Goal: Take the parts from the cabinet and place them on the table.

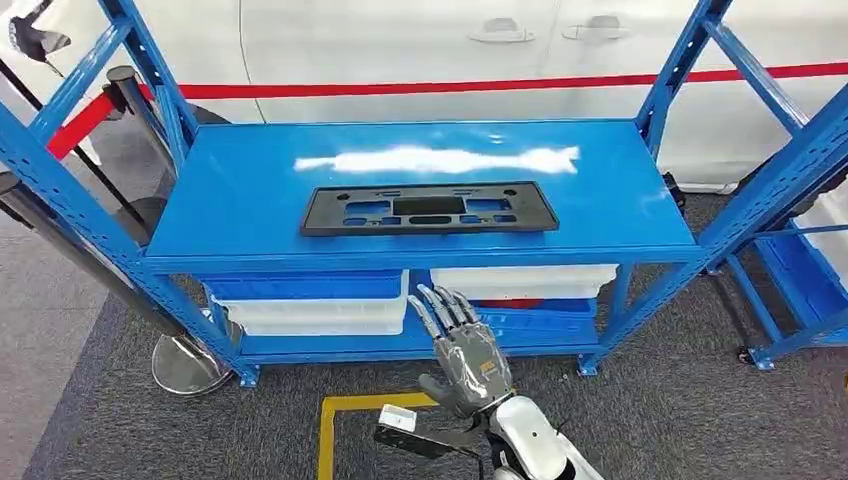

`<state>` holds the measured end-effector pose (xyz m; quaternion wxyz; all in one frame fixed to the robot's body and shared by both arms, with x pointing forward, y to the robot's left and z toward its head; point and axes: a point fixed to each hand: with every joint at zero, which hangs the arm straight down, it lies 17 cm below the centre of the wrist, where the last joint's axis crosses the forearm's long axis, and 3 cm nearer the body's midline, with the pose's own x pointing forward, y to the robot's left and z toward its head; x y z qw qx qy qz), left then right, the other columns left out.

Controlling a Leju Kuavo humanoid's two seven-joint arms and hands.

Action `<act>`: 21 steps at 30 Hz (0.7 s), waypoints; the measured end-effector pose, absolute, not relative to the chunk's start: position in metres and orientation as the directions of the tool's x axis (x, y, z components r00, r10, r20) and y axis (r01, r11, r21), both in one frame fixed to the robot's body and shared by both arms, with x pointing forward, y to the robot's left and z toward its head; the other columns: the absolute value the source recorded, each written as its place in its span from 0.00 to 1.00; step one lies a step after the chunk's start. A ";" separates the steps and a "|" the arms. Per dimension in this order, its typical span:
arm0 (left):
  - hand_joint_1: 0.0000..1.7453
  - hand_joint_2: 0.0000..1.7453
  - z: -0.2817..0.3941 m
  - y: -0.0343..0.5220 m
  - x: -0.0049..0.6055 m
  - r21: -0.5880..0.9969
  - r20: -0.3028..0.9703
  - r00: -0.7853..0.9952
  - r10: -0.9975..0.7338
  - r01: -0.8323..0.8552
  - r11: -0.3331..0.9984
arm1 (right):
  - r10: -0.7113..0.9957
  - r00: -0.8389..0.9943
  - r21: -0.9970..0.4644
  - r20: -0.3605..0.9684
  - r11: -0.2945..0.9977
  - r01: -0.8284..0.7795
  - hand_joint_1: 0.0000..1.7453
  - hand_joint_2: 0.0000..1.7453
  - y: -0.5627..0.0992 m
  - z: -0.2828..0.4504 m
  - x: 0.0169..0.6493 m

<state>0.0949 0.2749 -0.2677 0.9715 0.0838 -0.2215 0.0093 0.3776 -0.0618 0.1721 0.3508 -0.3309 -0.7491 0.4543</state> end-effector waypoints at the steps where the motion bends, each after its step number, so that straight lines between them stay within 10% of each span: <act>1: 0.00 0.00 -0.268 0.274 0.094 0.159 0.431 0.902 -0.024 -0.049 0.986 | 0.815 -0.535 -0.913 0.225 0.368 0.177 0.00 1.00 -0.062 0.172 0.378; 21: 0.00 0.00 -0.269 0.277 0.089 0.161 0.423 0.905 -0.042 -0.029 0.986 | 0.809 -0.534 -0.900 0.247 0.395 0.182 0.00 1.00 -0.062 0.178 0.377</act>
